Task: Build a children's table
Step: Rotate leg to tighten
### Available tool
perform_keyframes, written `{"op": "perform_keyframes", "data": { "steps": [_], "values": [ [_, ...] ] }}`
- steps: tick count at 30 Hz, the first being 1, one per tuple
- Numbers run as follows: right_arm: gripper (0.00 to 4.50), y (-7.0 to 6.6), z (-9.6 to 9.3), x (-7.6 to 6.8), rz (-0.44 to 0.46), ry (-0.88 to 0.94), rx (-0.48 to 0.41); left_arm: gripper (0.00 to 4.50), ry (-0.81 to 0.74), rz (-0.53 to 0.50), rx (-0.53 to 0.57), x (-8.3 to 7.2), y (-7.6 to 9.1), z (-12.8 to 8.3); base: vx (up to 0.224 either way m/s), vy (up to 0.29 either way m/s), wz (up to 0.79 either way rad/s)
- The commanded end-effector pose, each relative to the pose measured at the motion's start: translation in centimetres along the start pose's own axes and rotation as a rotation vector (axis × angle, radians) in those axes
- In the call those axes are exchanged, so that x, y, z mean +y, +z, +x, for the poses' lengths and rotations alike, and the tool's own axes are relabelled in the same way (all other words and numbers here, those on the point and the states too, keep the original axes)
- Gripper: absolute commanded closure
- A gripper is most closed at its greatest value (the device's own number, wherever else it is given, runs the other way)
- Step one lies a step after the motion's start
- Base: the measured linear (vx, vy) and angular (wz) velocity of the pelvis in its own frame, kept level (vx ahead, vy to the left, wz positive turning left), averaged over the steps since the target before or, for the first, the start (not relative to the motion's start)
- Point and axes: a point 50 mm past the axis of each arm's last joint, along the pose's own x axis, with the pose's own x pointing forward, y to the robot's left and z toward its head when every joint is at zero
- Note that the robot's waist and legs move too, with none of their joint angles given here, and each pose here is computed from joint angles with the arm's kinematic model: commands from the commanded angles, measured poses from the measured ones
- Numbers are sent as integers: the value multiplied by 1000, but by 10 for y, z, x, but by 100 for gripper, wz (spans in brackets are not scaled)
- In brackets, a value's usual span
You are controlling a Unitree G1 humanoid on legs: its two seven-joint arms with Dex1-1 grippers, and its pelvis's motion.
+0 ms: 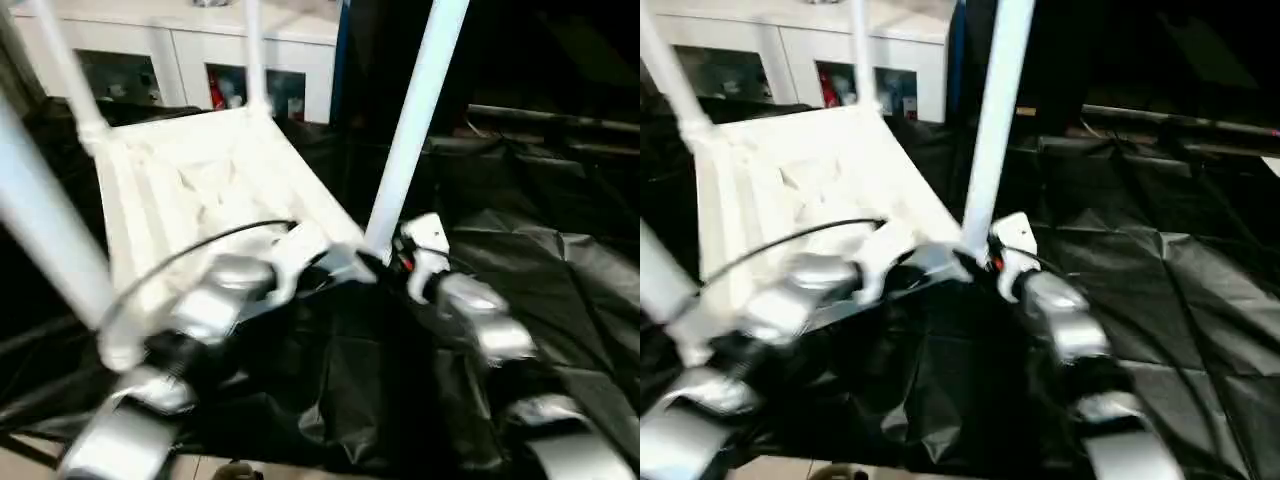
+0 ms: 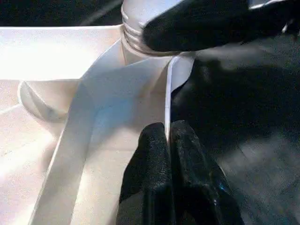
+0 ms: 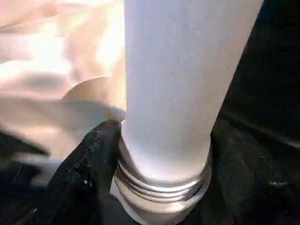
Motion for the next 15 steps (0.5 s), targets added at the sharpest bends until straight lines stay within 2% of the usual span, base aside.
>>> {"op": "perform_keyframes", "data": {
  "steps": [1,3,4,5,7,9,11,15],
  "values": [
    [180,-25,3,13,71,-33,112,450,58,-43,-22,-4,3,9,0,0,0],
    [180,-20,14,31,79,-40,92,450,31,-18,-36,-17,12,21,0,0,0],
    [180,-19,15,32,79,-37,88,450,28,-16,-38,-18,12,21,0,0,0],
    [145,-15,18,41,65,38,56,450,15,0,-40,-20,13,23,0,0,0],
    [110,-13,18,43,45,73,44,450,3,10,-40,-20,13,22,0,0,0],
    [108,-8,15,40,-8,132,21,450,-35,28,-32,-19,8,18,0,0,0],
    [74,-2,8,29,-44,184,5,450,-63,41,-26,-16,2,10,0,0,0],
    [74,6,-6,10,-110,271,2,450,-112,43,-17,-10,-6,-2,0,0,0]
  ]
}}
